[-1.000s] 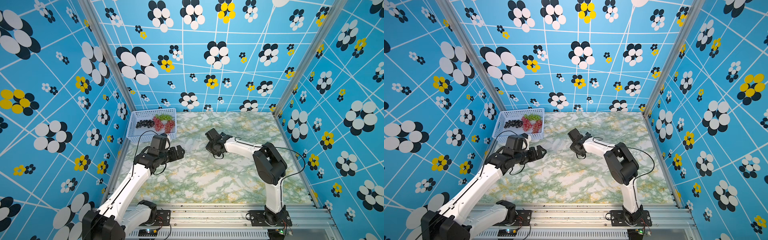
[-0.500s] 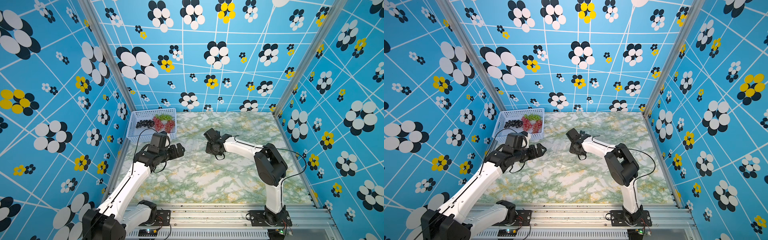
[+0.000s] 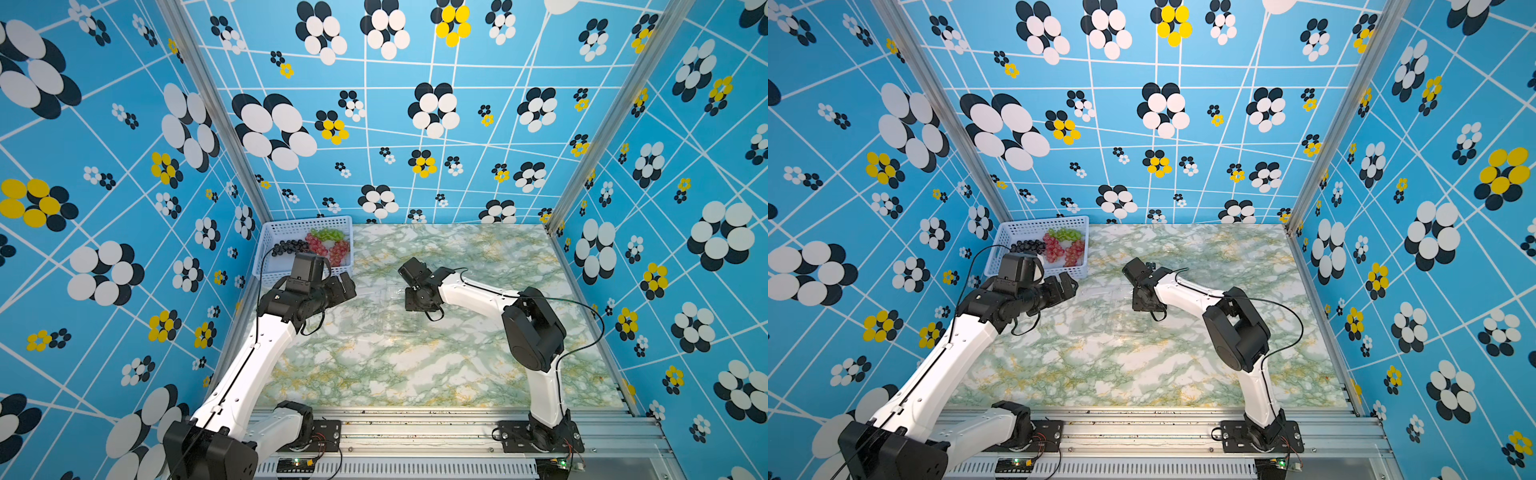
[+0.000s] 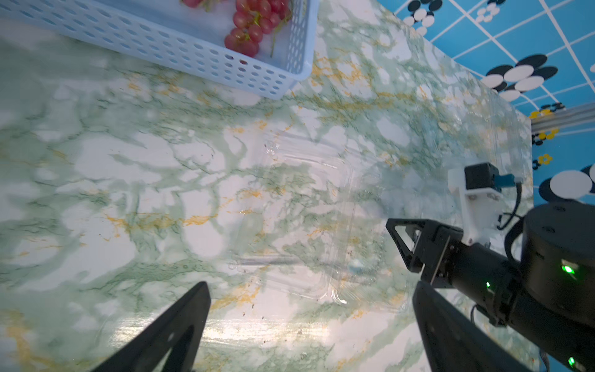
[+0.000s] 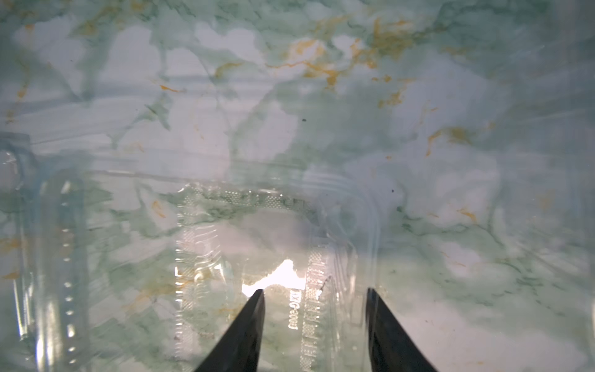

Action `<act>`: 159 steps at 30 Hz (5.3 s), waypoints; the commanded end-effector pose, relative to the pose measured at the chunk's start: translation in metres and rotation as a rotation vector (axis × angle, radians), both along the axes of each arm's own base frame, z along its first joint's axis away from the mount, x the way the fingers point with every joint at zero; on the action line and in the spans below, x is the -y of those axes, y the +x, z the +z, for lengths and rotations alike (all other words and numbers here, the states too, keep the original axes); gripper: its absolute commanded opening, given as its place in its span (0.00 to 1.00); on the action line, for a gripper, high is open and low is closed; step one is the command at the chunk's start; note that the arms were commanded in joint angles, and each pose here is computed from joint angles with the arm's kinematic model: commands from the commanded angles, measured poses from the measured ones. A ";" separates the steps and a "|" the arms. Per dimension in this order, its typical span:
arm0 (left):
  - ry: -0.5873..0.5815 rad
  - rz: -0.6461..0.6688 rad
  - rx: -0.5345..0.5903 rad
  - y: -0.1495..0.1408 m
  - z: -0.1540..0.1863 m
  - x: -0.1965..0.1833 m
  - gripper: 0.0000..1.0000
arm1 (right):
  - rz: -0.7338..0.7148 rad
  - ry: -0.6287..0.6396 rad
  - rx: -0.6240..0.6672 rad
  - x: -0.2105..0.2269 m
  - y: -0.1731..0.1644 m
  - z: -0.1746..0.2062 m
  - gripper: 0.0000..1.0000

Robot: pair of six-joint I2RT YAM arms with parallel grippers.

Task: Pack grapes into containers
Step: Adjust the packing box at the center of the board, then move the basket to the center of the board, then pick up the grape from the basket.

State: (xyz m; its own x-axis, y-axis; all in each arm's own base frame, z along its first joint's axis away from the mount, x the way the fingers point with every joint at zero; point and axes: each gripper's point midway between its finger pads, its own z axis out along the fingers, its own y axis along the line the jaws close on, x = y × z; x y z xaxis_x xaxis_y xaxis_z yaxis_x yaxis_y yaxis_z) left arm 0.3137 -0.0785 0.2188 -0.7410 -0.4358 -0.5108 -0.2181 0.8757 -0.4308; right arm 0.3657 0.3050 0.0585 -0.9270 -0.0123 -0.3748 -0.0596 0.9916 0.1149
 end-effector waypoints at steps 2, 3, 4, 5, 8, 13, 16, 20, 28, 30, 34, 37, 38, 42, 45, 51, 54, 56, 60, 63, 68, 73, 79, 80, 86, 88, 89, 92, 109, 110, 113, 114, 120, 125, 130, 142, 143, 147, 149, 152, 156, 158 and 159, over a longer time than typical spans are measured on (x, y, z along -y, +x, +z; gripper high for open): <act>0.016 0.111 -0.050 0.015 -0.001 -0.025 1.00 | 0.032 -0.038 0.022 0.006 -0.001 0.019 0.70; 0.003 0.126 -0.057 0.021 -0.001 -0.029 0.99 | 0.037 -0.032 0.036 0.006 0.000 0.026 0.76; -0.020 0.137 -0.066 0.028 -0.003 -0.031 1.00 | 0.042 -0.025 0.051 0.006 0.001 0.033 0.85; -0.049 0.137 -0.071 0.035 -0.003 -0.031 0.99 | 0.050 -0.019 0.063 0.006 0.001 0.039 0.94; -0.165 0.078 -0.057 0.062 0.000 -0.020 1.00 | 0.089 0.015 0.112 0.002 0.002 0.060 0.99; -0.185 0.090 -0.073 0.112 -0.012 -0.022 1.00 | 0.148 0.060 0.195 0.000 0.001 0.092 0.99; -0.167 0.066 -0.100 0.146 -0.024 -0.021 1.00 | 0.143 0.049 0.244 0.009 0.002 0.103 0.99; -0.160 0.032 -0.123 0.186 -0.046 -0.017 1.00 | 0.152 0.034 0.243 0.015 0.005 0.101 0.99; -0.161 -0.052 -0.142 0.229 -0.085 0.012 0.99 | 0.136 0.030 0.175 0.037 0.015 0.081 0.99; -0.147 -0.084 -0.138 0.230 -0.090 0.022 1.00 | 0.136 0.023 0.169 0.042 0.016 0.078 0.99; -0.131 -0.130 -0.144 0.232 -0.104 0.037 0.99 | 0.136 -0.012 0.159 0.054 0.016 0.074 0.99; -0.122 -0.146 -0.165 0.234 -0.116 0.044 0.99 | 0.126 -0.020 0.158 0.064 0.017 0.074 0.99; -0.124 -0.153 -0.171 0.235 -0.118 0.047 0.99 | 0.121 -0.020 0.157 0.067 0.017 0.074 0.99; -0.118 -0.187 -0.181 0.235 -0.123 0.065 1.00 | 0.118 -0.045 0.150 0.079 0.017 0.074 0.99; -0.124 -0.210 -0.199 0.229 -0.126 0.081 0.99 | 0.112 -0.059 0.146 0.087 0.015 0.075 0.99; -0.120 -0.263 -0.224 0.216 -0.129 0.107 1.00 | 0.081 -0.053 0.151 0.100 0.011 0.077 0.99; -0.127 -0.283 -0.228 0.209 -0.128 0.122 1.00 | 0.066 -0.049 0.141 0.105 0.011 0.075 0.99; -0.141 -0.298 -0.232 0.204 -0.126 0.134 0.99 | 0.058 -0.052 0.142 0.109 0.011 0.076 0.99; -0.156 -0.314 -0.240 0.194 -0.120 0.152 0.99 | 0.027 -0.053 0.157 0.119 0.014 0.081 0.99; -0.140 -0.295 -0.227 0.192 -0.107 0.145 1.00 | 0.017 -0.034 0.161 0.123 0.013 0.083 0.99; -0.092 -0.217 -0.142 0.202 -0.072 0.109 1.00 | 0.019 -0.025 0.168 0.126 0.007 0.084 0.99; -0.230 -0.009 -0.093 0.224 -0.058 0.056 0.97 | 0.055 0.055 0.211 0.113 0.009 0.101 0.99; -0.271 0.138 -0.102 0.246 -0.069 0.014 0.95 | 0.111 0.174 0.305 0.088 0.019 0.134 0.99; -0.274 0.140 -0.106 0.250 -0.071 0.013 0.94 | 0.124 0.189 0.316 0.084 0.020 0.139 0.99; -0.270 0.174 -0.139 0.268 -0.089 0.010 0.92 | 0.203 0.185 0.387 0.064 0.029 0.163 0.99; -0.291 0.189 -0.140 0.273 -0.093 0.010 0.91 | 0.204 0.179 0.395 0.062 0.033 0.166 0.99; -0.295 0.198 -0.147 0.274 -0.096 0.010 0.91 | 0.204 0.176 0.398 0.062 0.034 0.167 0.99; -0.283 0.223 -0.160 0.277 -0.104 0.006 0.90 | 0.200 0.160 0.397 0.061 0.039 0.165 0.99; -0.275 0.268 -0.140 0.306 -0.138 -0.005 0.63 | 0.204 0.128 0.389 0.061 0.047 0.153 0.99; -0.277 0.269 -0.131 0.308 -0.138 -0.005 0.62 | 0.205 0.127 0.386 0.061 0.046 0.152 0.99; -0.297 0.267 -0.118 0.313 -0.138 -0.004 0.54 | 0.204 0.120 0.379 0.061 0.047 0.148 0.99; -0.296 0.265 -0.113 0.315 -0.137 -0.004 0.53 | 0.205 0.117 0.374 0.061 0.047 0.146 0.99; -0.288 0.251 -0.100 0.319 -0.136 -0.004 0.39 | 0.199 0.118 0.354 0.061 0.046 0.138 0.99; -0.279 0.252 -0.118 0.317 -0.144 -0.007 0.32 | 0.196 0.116 0.352 0.062 0.045 0.137 0.99; -0.270 0.245 -0.130 0.315 -0.149 -0.006 0.30 | 0.195 0.114 0.350 0.062 0.045 0.136 0.99; -0.259 0.220 -0.111 0.315 -0.138 -0.005 0.09 | 0.193 0.140 0.337 0.058 0.043 0.136 0.99; -0.258 0.217 -0.112 0.314 -0.138 -0.005 0.05 | 0.193 0.143 0.338 0.058 0.043 0.137 0.99; -0.250 0.203 -0.103 0.313 -0.130 -0.005 0.00 | 0.204 0.146 0.335 0.054 0.041 0.140 0.99; -0.249 0.194 -0.096 0.312 -0.125 -0.004 0.00 | 0.213 0.147 0.332 0.052 0.039 0.140 0.99; -0.255 0.166 -0.074 0.312 -0.113 -0.001 0.00 | 0.231 0.160 0.335 0.045 0.037 0.144 0.99; -0.251 0.111 0.011 0.309 -0.080 0.005 0.00 | 0.246 0.184 0.348 0.039 0.035 0.154 0.99; -0.264 0.066 0.054 0.307 -0.061 0.010 0.00 | 0.257 0.207 0.352 0.035 0.034 0.159 0.99; -0.267 0.046 0.077 0.305 -0.050 0.012 0.00 | 0.261 0.217 0.354 0.033 0.033 0.162 0.99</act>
